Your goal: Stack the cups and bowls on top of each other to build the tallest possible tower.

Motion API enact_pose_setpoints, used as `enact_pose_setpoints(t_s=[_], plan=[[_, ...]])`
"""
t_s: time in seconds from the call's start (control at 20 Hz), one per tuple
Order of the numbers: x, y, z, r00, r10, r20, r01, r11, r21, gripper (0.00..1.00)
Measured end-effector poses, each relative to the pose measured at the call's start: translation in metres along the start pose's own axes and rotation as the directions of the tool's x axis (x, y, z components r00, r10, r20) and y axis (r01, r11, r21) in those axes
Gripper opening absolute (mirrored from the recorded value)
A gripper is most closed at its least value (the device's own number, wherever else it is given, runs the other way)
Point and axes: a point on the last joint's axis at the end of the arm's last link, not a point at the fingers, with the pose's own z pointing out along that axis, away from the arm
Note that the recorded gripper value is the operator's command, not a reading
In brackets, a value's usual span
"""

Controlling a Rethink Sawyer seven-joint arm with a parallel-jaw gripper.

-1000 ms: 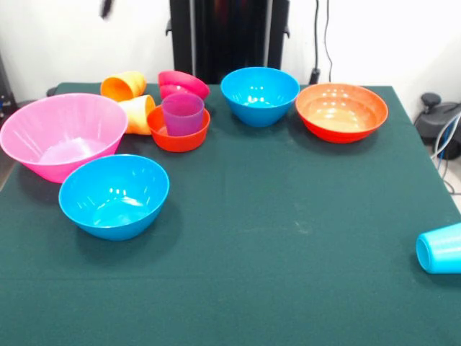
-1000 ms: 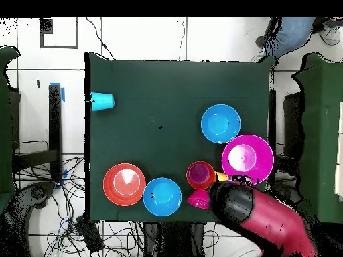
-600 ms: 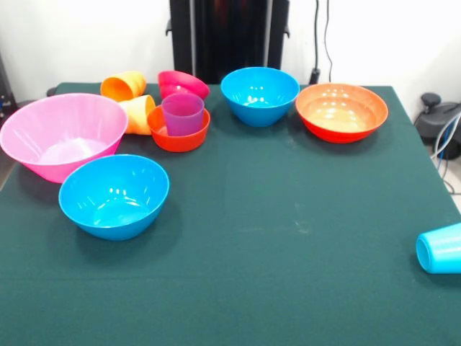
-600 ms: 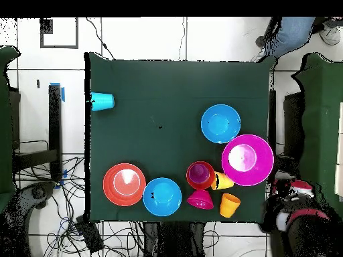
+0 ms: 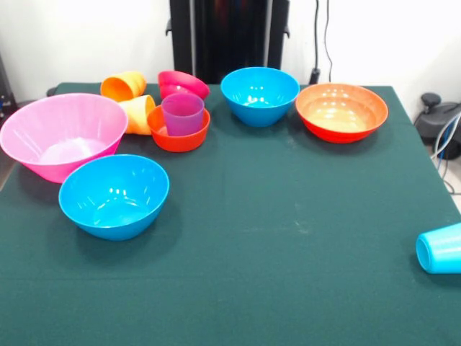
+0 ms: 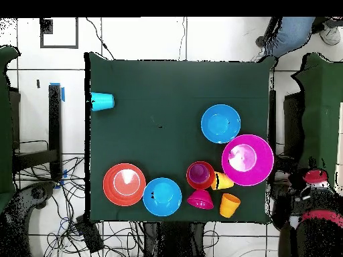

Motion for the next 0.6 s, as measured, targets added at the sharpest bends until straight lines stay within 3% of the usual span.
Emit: enact_pose_setpoints(t_s=[0.05, 0.15, 0.3, 0.4, 0.5, 0.6], plan=[[0.005, 0.005, 0.003, 0.9996, -0.026, 0.006, 0.026, 0.9995, -0.02, 1.0], [0.021, 0.019, 0.011, 0.9938, -0.109, 0.02, 0.111, 0.9908, -0.078, 1.0], [0.057, 0.035, 0.029, 0.9777, -0.209, 0.025, 0.21, 0.9634, -0.167, 1.0], [0.083, 0.04, 0.04, 0.9714, -0.237, -0.003, 0.232, 0.9523, -0.198, 1.0], [0.099, 0.041, 0.045, 0.9679, -0.249, -0.03, 0.238, 0.949, -0.206, 1.0], [0.127, 0.042, 0.054, 0.9596, -0.267, -0.088, 0.244, 0.946, -0.213, 1.0]])
